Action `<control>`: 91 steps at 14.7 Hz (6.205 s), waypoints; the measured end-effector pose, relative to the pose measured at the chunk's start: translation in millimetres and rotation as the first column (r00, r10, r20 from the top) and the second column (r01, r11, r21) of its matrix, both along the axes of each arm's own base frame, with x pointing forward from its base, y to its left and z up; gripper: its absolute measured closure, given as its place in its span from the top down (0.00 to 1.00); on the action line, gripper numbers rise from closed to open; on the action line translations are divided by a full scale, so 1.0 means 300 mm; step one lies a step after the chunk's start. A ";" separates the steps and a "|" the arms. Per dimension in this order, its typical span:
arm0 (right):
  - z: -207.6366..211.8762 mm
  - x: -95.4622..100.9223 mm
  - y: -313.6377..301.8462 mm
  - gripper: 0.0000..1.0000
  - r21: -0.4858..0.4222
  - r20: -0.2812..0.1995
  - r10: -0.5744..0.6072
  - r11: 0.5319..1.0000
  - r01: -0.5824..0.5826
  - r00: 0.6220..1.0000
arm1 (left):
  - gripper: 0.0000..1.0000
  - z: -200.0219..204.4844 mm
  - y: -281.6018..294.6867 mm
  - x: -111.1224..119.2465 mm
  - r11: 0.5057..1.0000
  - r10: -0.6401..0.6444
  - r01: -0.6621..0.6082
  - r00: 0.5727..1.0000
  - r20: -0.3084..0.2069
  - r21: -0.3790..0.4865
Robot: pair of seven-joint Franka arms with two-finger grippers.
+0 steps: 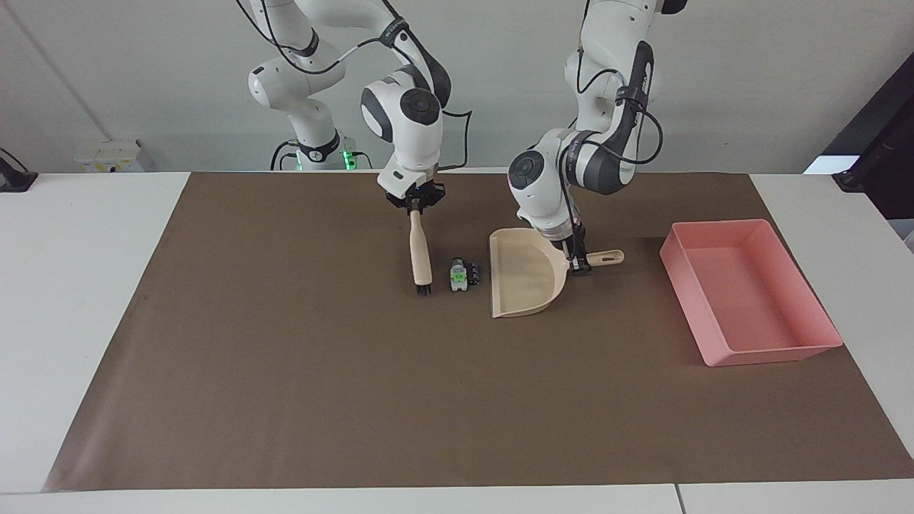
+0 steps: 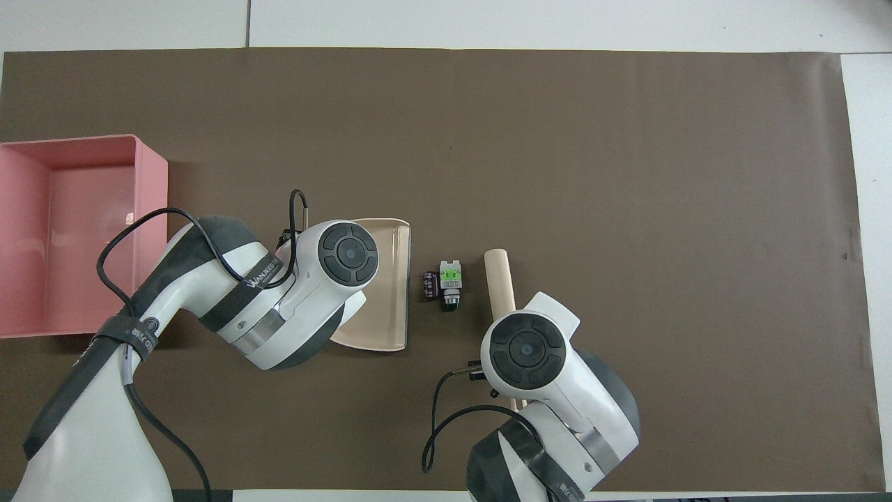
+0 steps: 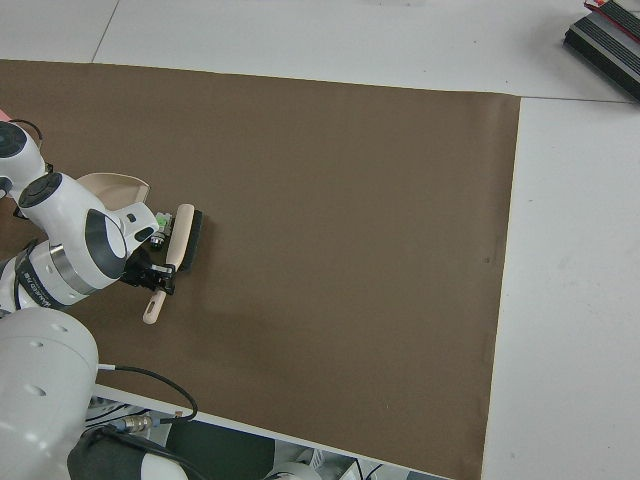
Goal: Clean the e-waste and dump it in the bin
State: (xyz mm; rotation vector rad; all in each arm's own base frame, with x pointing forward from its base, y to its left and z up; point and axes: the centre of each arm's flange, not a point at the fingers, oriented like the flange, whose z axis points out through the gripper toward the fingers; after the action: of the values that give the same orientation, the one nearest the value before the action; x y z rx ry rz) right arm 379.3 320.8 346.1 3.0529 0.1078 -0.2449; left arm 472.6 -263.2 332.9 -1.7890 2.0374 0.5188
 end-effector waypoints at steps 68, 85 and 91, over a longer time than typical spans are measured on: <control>0.451 0.437 -1.361 1.00 0.010 0.191 -0.020 1.000 0.019 0.981 | 0.33 0.405 1.513 0.306 0.794 -0.079 0.020 0.994 0.070 0.607; 0.948 0.451 -1.301 1.00 0.011 0.096 -0.354 0.935 0.354 0.930 | 0.33 0.428 1.299 0.299 0.392 -0.137 -0.037 0.986 0.099 0.919; 0.951 0.448 -1.310 1.00 0.012 0.095 -0.358 0.933 0.359 0.929 | 0.33 0.378 1.178 0.300 0.309 -0.159 -0.046 0.982 0.099 0.950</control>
State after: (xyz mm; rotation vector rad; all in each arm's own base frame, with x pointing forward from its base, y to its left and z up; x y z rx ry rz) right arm 513.8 -72.1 631.6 3.0492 -0.4610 -0.1169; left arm 562.5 90.2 446.3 -0.9090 1.1163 1.1879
